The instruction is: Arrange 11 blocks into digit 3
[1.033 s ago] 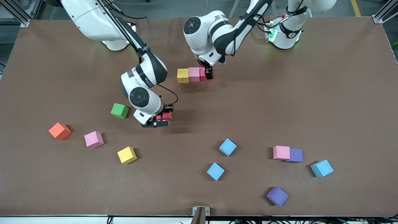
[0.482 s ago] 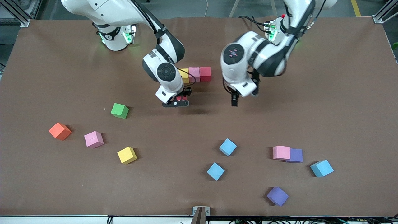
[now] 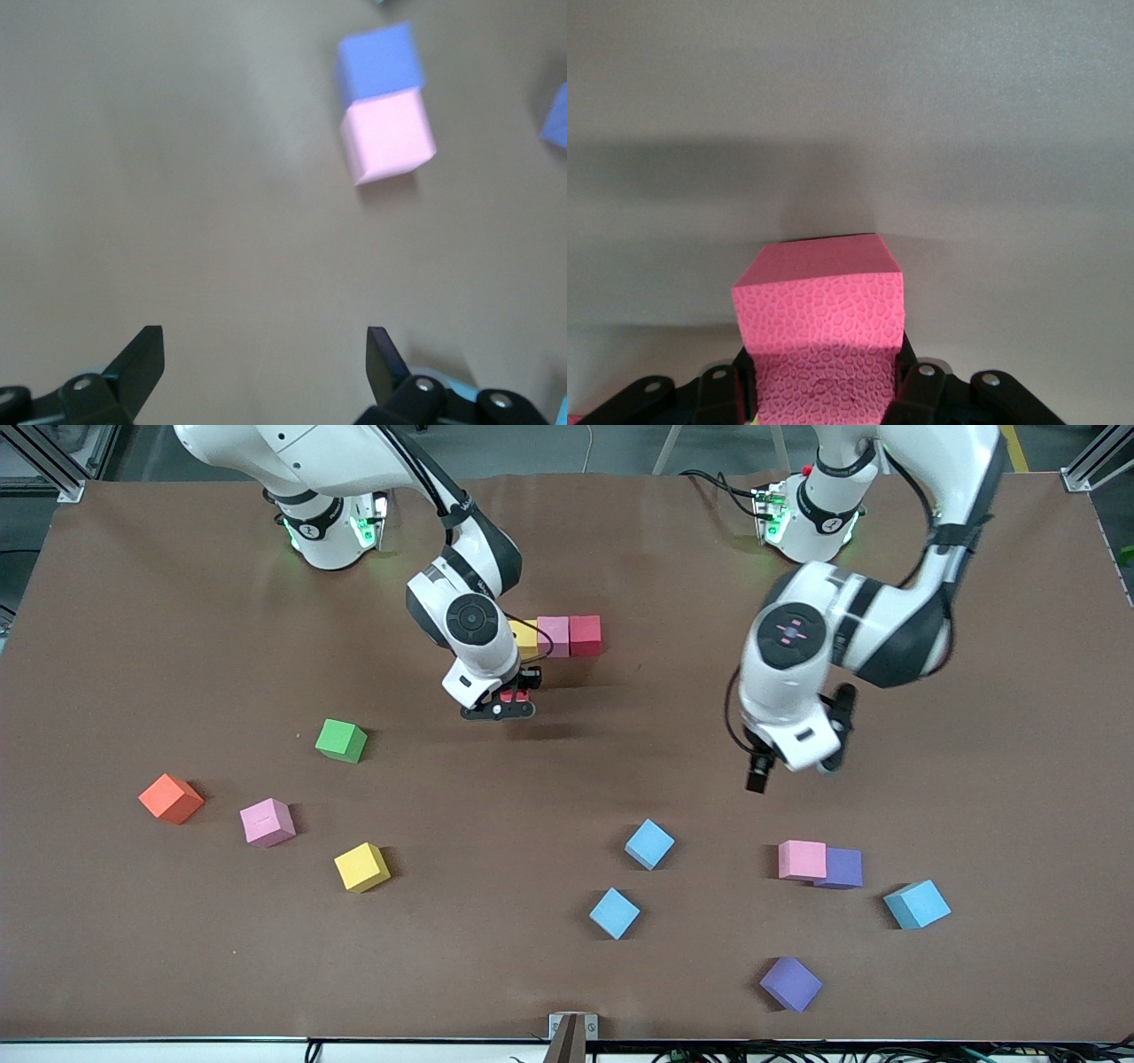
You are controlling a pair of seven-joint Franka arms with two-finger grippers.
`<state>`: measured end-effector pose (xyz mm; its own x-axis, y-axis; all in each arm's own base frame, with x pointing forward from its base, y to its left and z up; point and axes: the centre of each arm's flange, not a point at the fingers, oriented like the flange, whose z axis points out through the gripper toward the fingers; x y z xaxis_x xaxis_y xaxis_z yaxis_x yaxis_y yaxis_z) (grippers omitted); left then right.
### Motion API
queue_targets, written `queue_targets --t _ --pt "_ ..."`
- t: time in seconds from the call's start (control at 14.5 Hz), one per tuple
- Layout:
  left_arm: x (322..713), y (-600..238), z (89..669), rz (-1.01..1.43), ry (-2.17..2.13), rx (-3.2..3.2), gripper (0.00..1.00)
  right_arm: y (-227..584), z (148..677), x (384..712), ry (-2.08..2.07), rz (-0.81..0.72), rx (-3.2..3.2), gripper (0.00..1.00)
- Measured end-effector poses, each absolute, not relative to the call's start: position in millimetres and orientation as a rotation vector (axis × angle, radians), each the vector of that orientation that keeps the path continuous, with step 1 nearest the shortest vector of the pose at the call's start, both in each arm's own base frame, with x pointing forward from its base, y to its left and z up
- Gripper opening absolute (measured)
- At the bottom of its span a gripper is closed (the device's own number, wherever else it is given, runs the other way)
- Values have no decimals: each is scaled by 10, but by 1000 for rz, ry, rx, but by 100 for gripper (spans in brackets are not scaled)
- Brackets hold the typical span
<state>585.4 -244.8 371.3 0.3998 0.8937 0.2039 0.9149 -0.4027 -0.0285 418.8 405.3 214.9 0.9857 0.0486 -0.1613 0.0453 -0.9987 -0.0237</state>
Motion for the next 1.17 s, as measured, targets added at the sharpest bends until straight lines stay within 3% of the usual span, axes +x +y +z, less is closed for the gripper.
queue_targets --t 0.28,0.83,1.17 --pt "6230 -1873 3756 -208 -1271 -2698 100 4083 2223 4077 -58 218 -3105 56" --pt "6422 -1294 3778 -81 -555 -2888 100 4159 2176 3873 -54 175 -3092 56" --pt "6596 -716 3756 -2 -425 -2981 100 4112 2093 3801 -56 169 -3091 56"
